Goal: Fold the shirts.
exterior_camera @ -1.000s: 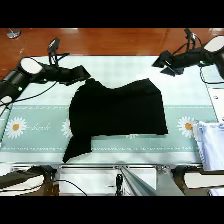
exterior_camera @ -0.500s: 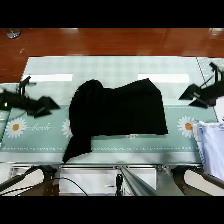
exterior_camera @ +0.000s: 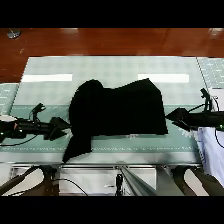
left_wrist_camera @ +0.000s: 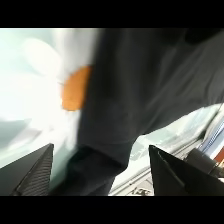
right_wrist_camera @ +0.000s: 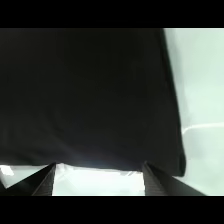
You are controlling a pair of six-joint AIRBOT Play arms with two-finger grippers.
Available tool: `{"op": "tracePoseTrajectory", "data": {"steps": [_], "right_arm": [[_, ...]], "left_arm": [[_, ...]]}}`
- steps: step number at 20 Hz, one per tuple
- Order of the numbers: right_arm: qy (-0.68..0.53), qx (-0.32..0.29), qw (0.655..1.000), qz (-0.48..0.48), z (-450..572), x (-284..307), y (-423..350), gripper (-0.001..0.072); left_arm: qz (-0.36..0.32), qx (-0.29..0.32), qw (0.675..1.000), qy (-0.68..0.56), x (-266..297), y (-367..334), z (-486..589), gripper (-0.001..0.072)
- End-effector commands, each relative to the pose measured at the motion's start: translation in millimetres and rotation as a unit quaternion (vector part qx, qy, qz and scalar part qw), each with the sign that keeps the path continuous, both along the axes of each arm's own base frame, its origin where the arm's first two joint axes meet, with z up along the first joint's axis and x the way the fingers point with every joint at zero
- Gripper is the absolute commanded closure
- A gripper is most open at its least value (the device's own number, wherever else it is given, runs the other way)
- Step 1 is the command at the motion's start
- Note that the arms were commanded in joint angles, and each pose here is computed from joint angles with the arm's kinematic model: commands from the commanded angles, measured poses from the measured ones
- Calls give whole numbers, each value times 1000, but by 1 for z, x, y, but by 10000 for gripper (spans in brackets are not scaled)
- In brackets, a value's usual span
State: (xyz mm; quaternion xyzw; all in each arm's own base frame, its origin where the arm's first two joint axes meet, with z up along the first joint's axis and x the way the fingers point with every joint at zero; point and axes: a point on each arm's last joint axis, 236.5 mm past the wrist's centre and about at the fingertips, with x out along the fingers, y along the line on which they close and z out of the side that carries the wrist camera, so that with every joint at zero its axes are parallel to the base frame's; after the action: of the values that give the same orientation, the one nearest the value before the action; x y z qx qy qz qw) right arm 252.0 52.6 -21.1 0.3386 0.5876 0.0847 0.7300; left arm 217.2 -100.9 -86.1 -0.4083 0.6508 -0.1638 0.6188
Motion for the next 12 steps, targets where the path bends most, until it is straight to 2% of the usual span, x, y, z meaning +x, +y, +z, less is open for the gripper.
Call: {"op": "tracePoseTrajectory", "data": {"steps": [1, 3, 4, 5, 6, 9, 12], "right_arm": [[-4, 12, 1000, 0, -1, -5, 7, 89], [3, 2, 1000, -1, -5, -8, 3, 89], [20, -22, 1000, -2, -13, -14, -6, 89], [44, -52, 998, -7, -22, -23, -19, 89], [70, -83, 994, -13, -31, -33, -33, 89], [138, -134, 981, -10, -42, -64, -55, 89], [156, -119, 981, -2, -44, -70, -49, 89]], "left_arm": [[-17, 7, 1000, -23, 3, -26, -7, 5], [-18, 24, 999, -42, 12, -34, -12, 14], [-22, 27, 998, -49, 15, -37, -10, 208], [-27, 27, 998, -55, 18, -39, -8, 610], [-33, 25, 997, -62, 21, -40, -4, 679], [-47, 21, 995, -80, 27, -41, 5, 679], [-48, 21, 995, -83, 29, -41, 7, 679]]}}
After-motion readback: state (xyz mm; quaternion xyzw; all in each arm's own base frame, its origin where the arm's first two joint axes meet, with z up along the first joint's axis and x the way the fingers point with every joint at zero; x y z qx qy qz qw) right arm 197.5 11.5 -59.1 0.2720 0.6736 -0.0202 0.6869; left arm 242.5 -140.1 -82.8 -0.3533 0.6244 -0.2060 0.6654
